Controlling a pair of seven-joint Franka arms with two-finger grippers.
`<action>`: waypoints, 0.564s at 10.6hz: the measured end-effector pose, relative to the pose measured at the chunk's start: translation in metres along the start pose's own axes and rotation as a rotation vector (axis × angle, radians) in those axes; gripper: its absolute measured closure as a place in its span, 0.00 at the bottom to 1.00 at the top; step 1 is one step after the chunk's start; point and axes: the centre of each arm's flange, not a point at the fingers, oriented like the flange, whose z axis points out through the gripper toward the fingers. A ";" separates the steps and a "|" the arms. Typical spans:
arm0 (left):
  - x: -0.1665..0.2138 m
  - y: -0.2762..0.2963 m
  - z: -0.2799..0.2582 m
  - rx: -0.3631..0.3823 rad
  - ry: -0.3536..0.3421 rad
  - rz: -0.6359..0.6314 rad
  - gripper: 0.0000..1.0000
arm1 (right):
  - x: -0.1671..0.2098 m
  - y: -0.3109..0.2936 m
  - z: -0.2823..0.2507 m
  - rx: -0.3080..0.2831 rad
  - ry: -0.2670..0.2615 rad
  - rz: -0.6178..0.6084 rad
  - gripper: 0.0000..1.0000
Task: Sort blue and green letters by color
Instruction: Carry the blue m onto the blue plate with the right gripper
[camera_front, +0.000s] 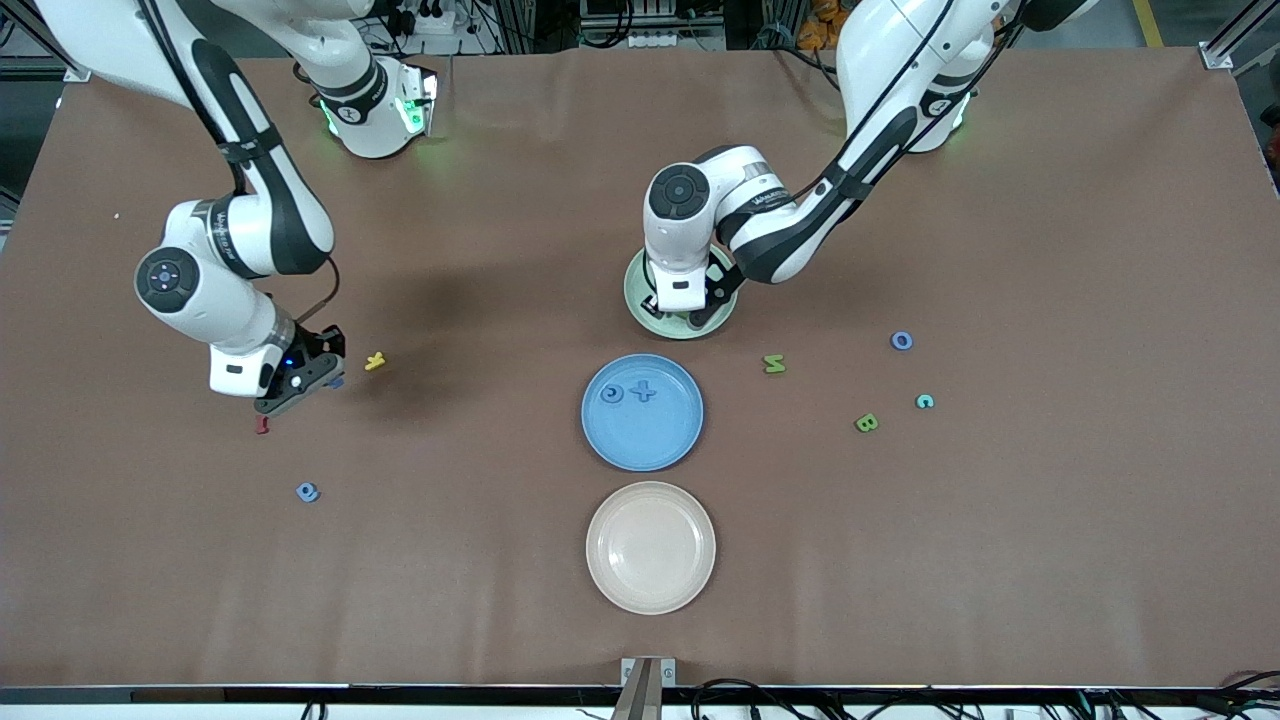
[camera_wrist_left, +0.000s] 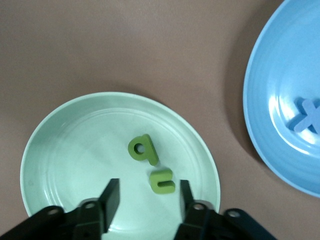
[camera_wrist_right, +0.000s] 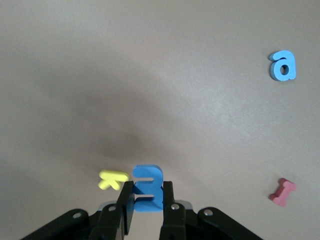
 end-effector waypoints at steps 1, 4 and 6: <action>0.006 0.001 0.000 0.000 0.002 -0.007 0.30 | 0.015 -0.013 -0.007 0.000 0.000 0.075 0.73; 0.052 0.007 -0.002 -0.006 0.010 0.031 0.00 | 0.062 -0.058 -0.020 -0.003 0.031 0.282 0.73; 0.112 0.011 -0.013 -0.027 0.017 0.050 0.00 | 0.102 -0.094 -0.020 0.007 0.057 0.406 0.73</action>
